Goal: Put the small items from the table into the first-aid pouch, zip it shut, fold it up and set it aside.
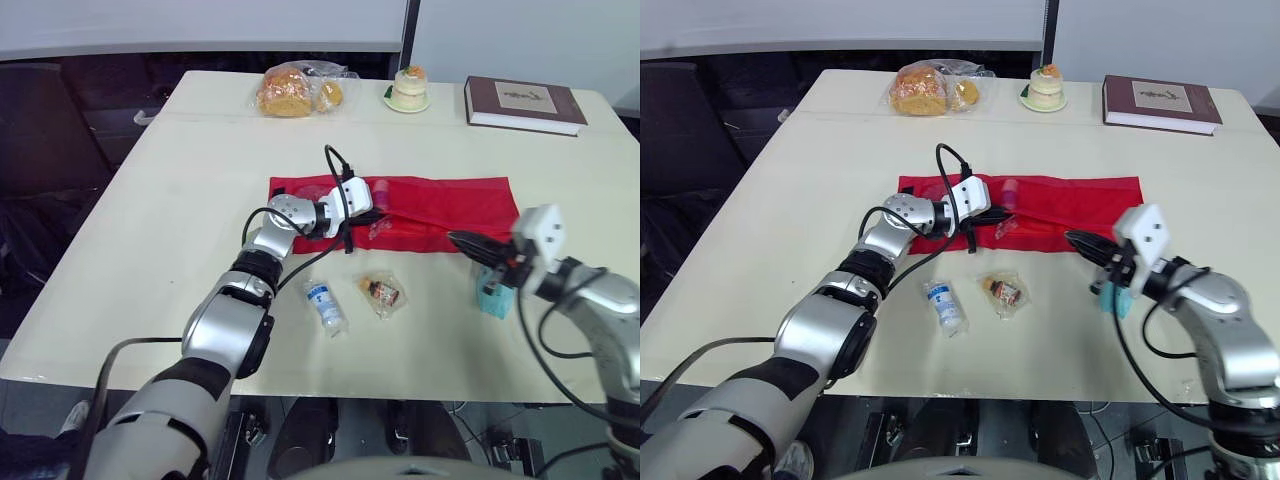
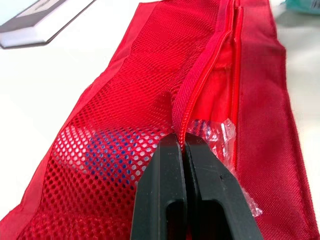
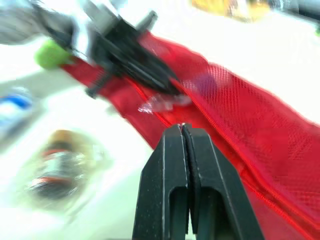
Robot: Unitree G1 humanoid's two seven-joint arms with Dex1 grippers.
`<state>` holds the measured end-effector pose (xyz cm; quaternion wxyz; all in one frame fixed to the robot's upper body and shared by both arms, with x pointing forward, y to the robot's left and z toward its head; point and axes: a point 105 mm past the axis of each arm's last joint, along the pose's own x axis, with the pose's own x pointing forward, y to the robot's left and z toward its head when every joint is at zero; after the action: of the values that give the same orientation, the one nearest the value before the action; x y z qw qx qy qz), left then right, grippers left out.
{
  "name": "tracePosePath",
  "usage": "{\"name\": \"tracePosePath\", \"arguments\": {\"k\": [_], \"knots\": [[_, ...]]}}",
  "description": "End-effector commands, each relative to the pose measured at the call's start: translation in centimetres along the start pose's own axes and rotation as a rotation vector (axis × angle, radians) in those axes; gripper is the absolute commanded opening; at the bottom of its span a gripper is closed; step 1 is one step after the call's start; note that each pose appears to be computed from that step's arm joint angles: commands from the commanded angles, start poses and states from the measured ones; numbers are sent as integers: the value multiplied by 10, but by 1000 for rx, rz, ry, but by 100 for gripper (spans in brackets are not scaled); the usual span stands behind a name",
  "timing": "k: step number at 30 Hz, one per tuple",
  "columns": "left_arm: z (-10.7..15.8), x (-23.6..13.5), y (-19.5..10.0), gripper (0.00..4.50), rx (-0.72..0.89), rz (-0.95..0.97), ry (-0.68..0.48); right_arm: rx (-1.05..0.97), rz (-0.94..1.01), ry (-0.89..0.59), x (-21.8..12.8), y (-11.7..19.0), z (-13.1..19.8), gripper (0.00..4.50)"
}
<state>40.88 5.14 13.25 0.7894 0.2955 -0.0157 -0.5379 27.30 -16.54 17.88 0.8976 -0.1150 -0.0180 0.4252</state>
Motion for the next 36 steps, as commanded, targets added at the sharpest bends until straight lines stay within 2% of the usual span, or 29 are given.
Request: {"name": "tracePosePath", "arguments": {"k": [1,3,4,5,7,8,9,17,23,27,30,36], "knots": [[6,-17,19,0,31,57,-13,-42,145,-77,-32,8,36,135],[3,-26,23,0,34,57,2,-50,212,-66,-46,11,48,224],[1,-29,24,0,35,55,7,-52,231,-58,-50,11,52,246],[0,-32,24,0,35,52,11,-54,253,-51,-54,12,56,313],[-1,-37,25,0,36,42,15,-56,294,-46,-61,15,65,373],[-1,-40,25,0,40,35,15,-56,309,-48,-65,15,69,433],[-1,-42,25,0,43,29,14,-59,317,-53,-67,15,73,443],[-9,-59,22,0,37,-30,30,-95,406,-8,-73,19,90,443],[-11,-62,21,0,38,-44,42,-120,403,-11,-64,20,89,443],[-13,-62,19,0,45,-52,50,-161,329,10,-47,21,72,443],[-13,-62,19,0,47,-54,52,-132,341,-21,-31,34,63,443],[-14,-58,16,0,47,-63,53,-87,406,-64,34,76,40,443]]}}
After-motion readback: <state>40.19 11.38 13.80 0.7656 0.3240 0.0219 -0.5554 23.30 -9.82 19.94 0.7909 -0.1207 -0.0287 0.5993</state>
